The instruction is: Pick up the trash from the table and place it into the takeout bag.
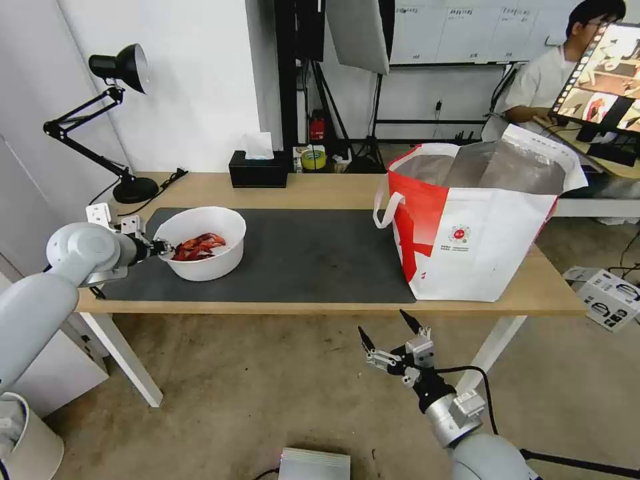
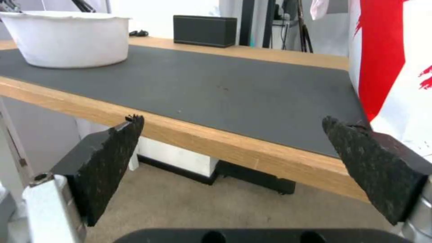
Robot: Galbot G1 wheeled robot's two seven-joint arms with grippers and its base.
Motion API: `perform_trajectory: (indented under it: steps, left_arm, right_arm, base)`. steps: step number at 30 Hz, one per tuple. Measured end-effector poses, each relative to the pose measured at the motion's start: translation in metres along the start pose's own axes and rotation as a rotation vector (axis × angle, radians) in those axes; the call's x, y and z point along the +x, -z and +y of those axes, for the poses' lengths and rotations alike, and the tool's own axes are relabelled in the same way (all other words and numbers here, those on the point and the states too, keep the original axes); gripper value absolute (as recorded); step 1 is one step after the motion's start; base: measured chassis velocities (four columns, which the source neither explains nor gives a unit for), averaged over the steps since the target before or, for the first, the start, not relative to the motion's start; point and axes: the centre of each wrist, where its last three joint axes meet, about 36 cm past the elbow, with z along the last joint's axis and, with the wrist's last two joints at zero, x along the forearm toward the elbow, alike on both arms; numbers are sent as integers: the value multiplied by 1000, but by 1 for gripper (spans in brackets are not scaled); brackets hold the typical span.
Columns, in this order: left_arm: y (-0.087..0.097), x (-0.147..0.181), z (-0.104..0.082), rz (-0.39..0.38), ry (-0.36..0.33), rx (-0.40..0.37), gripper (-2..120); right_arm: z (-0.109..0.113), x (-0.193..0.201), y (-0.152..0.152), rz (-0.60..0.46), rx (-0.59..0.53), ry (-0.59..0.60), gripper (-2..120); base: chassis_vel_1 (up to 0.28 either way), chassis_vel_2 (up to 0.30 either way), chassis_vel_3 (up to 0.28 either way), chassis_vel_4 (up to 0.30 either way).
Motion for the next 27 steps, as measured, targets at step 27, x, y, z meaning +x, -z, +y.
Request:
perform_trajectory:
  steps: [27]
  left_arm:
    - [55,76,-66,-175,-209,-45,0]
  right_arm:
    - [0,0,0,0,0,0,100]
  base:
    - [0,0,0,0]
